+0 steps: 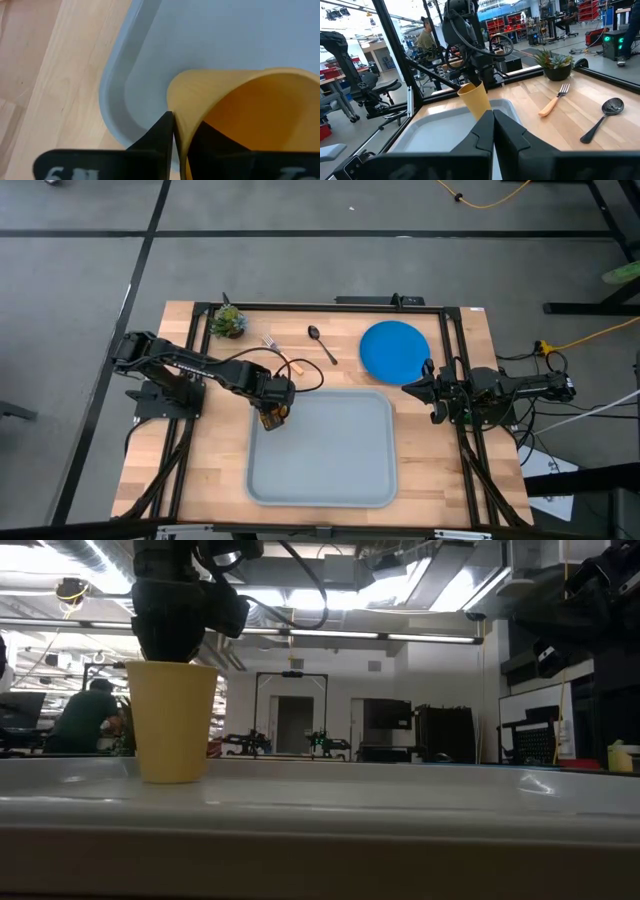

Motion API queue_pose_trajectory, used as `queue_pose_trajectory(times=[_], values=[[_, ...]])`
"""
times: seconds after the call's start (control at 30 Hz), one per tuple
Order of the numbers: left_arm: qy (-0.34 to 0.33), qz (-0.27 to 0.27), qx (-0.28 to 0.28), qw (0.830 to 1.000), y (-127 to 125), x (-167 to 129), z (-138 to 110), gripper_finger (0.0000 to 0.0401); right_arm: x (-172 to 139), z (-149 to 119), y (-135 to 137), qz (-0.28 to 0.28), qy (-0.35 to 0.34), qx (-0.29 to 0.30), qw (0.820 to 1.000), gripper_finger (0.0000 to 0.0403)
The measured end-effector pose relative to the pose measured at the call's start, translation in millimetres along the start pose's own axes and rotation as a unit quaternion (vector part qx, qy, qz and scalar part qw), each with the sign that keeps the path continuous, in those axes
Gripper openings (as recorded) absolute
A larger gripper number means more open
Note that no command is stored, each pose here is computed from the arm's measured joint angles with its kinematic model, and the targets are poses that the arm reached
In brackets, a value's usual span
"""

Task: Pick and place plate/cup/fork/spoon on tray
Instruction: Put the yellow cup on the top left of the gray tray

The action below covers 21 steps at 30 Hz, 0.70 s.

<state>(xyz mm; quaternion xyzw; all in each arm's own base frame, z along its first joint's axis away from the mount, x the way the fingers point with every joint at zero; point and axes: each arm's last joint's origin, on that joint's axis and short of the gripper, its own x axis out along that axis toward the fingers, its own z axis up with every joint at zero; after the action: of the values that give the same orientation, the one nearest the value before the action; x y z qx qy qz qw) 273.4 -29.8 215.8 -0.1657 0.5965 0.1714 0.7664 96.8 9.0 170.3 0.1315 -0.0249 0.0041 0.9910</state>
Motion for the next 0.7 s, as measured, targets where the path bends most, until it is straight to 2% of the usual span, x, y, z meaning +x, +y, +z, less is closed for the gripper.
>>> queue_pose_trajectory(times=[0.3, 0.7], values=[[-0.001, 0.001, 0.000, 1.000, 0.1, -0.1, 0.1, 0.0043, 0.0, -0.1, 0.0, 0.000, 0.000, 0.001, 1.000, 0.0012], [-0.003, 0.006, 0.000, 1.000, 0.3, -0.2, 0.1, 0.0113, 0.0, 0.0, 0.0, 0.000, 0.000, 0.001, 1.000, 0.0012]])
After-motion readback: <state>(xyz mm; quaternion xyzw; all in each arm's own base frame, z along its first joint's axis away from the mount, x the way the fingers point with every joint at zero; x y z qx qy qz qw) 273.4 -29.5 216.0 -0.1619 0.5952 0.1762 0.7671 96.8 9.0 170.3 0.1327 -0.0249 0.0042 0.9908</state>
